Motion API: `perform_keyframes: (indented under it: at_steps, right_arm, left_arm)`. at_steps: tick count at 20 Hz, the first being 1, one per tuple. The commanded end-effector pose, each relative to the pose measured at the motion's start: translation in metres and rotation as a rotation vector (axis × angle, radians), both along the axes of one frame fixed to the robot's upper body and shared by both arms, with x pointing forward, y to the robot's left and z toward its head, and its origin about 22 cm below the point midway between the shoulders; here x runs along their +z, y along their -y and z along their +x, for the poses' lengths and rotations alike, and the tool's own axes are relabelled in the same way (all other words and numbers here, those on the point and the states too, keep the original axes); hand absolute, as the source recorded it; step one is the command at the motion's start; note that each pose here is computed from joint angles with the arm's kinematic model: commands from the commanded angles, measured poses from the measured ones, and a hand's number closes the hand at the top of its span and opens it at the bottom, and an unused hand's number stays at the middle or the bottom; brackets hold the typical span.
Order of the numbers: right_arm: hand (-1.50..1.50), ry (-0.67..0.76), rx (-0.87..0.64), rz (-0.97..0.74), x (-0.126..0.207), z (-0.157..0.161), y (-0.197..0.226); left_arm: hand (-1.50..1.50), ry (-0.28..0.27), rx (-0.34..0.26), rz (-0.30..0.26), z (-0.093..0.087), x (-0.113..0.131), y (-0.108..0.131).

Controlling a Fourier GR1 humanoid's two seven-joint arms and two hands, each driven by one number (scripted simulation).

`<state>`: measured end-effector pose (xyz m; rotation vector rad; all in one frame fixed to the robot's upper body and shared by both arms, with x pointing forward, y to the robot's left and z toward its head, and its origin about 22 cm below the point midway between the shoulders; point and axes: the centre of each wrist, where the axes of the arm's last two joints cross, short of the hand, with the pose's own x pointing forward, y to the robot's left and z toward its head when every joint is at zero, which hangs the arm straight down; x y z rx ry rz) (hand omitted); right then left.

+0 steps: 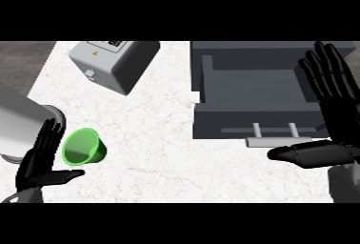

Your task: Pick up the cup, place it into the drawer and close the drawer

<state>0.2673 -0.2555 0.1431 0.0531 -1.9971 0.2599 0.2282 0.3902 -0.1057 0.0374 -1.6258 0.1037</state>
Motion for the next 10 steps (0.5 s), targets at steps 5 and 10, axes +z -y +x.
perform_keyframes:
  at_steps: [5,10]
  right_arm:
    - [-1.50,0.013,0.011,0.028,-0.009,0.003,-0.003]
    - [-1.50,-0.010,0.012,-0.020,-0.009,-0.004,0.012]
  left_arm:
    - [-1.50,0.020,0.021,0.016,-0.019,-0.042,0.007]
    - [-1.50,0.056,0.021,-0.002,-0.011,-0.036,0.001]
